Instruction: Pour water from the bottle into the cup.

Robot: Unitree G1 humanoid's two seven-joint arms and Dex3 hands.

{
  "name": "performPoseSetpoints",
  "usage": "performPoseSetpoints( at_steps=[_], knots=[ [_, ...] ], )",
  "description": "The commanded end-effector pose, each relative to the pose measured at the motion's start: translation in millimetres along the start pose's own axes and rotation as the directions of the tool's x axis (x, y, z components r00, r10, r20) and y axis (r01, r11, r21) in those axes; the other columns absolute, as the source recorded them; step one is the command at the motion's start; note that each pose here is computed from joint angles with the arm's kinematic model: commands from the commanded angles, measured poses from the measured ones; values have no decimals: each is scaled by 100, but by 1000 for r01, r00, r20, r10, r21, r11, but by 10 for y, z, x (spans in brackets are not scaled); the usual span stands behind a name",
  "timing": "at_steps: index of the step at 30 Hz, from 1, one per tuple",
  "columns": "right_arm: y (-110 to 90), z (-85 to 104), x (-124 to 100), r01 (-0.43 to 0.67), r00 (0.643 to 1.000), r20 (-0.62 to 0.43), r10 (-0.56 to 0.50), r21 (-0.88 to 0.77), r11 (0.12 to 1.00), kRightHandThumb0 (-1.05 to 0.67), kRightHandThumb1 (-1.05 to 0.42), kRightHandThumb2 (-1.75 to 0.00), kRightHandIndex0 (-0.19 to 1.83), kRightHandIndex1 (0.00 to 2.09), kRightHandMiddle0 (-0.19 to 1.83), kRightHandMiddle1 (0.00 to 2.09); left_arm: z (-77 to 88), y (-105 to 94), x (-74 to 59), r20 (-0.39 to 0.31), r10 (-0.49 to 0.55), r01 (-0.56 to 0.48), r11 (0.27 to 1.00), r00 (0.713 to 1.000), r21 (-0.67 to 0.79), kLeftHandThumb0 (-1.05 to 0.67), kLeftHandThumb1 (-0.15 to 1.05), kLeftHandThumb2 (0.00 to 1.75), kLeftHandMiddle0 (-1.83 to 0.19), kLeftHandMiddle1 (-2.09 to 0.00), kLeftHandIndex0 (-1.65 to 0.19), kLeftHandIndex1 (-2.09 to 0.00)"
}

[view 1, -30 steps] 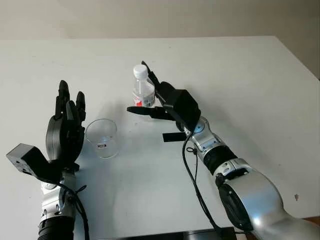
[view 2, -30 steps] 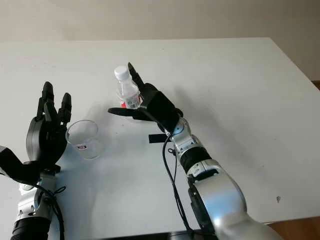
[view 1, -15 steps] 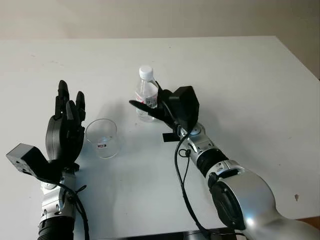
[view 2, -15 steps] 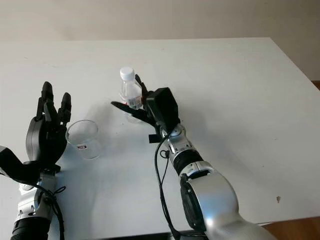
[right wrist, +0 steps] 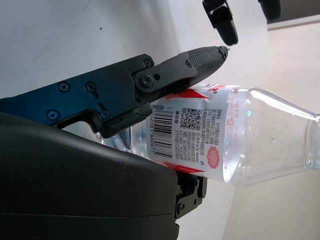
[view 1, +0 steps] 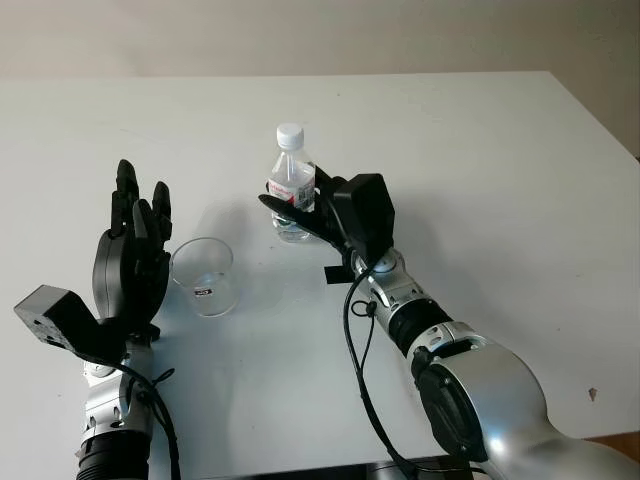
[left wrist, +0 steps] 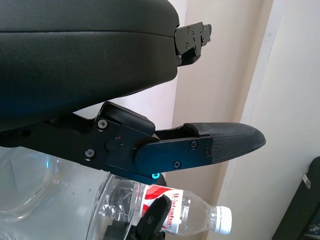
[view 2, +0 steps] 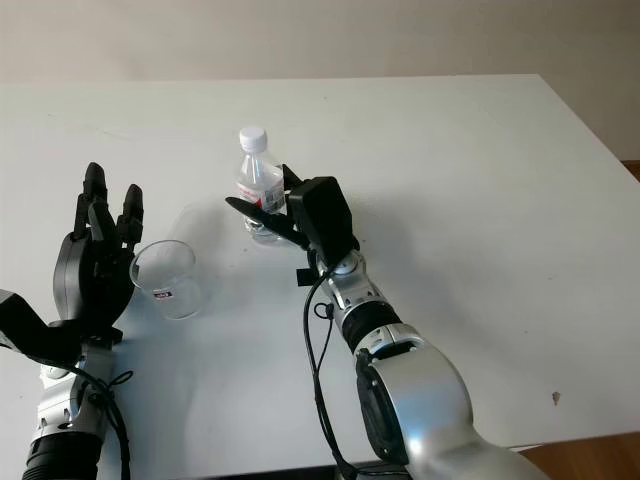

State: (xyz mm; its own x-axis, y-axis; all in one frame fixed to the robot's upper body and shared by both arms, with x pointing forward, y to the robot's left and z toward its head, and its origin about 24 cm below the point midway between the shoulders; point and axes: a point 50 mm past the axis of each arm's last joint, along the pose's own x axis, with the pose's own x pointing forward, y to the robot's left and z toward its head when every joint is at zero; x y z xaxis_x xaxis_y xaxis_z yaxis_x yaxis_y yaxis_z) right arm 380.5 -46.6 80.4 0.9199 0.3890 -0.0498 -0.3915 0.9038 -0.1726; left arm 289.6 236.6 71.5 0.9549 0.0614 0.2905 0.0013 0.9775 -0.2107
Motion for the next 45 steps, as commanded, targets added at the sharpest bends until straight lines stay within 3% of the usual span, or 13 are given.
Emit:
performPoseSetpoints(
  at_steps=[1,15,21,28,29,33,35,45],
  knots=[
    [88,62,24,-24,999,29,24,-13,1000,-32,-105,-23,183,209,183,209,-32,-1,-9,-9,2,-2,1000,1000,-13,-85,105,53,4,0,19,0],
    [97,79,13,-14,998,62,20,-94,995,-33,-105,-28,183,209,183,209,-32,0,-14,-13,4,-4,1000,1000,-5,-85,105,53,4,0,19,0],
    [39,250,39,64,987,160,-31,-210,976,-25,-105,-33,183,209,183,209,-31,2,-20,-16,10,-10,1000,1000,-5,-86,105,53,4,0,19,0],
    [-117,526,47,209,941,338,-19,-538,816,-14,-105,-31,183,209,183,209,-25,0,-27,-15,9,-9,1000,1000,-6,-86,105,51,4,0,19,0],
    [-142,556,45,227,934,357,-8,-576,785,-13,-105,-30,181,209,180,209,-25,0,-28,-14,9,-9,1000,1000,-6,-86,105,51,4,0,19,0],
    [-217,653,34,331,897,441,18,-700,633,-10,-104,-18,122,209,90,209,-23,-2,-26,-10,4,-4,1000,1000,-1,-86,105,52,5,0,19,0],
    [-244,690,32,352,887,460,39,-729,587,-10,-104,-16,110,209,70,209,-24,-3,-27,-11,6,-6,1000,1000,-3,-86,105,53,5,0,19,0],
    [-294,799,33,422,853,506,128,-813,402,-9,-101,-15,97,209,60,209,-30,4,-46,-13,7,-7,1000,1000,0,-86,105,52,4,0,19,0]
  ],
)
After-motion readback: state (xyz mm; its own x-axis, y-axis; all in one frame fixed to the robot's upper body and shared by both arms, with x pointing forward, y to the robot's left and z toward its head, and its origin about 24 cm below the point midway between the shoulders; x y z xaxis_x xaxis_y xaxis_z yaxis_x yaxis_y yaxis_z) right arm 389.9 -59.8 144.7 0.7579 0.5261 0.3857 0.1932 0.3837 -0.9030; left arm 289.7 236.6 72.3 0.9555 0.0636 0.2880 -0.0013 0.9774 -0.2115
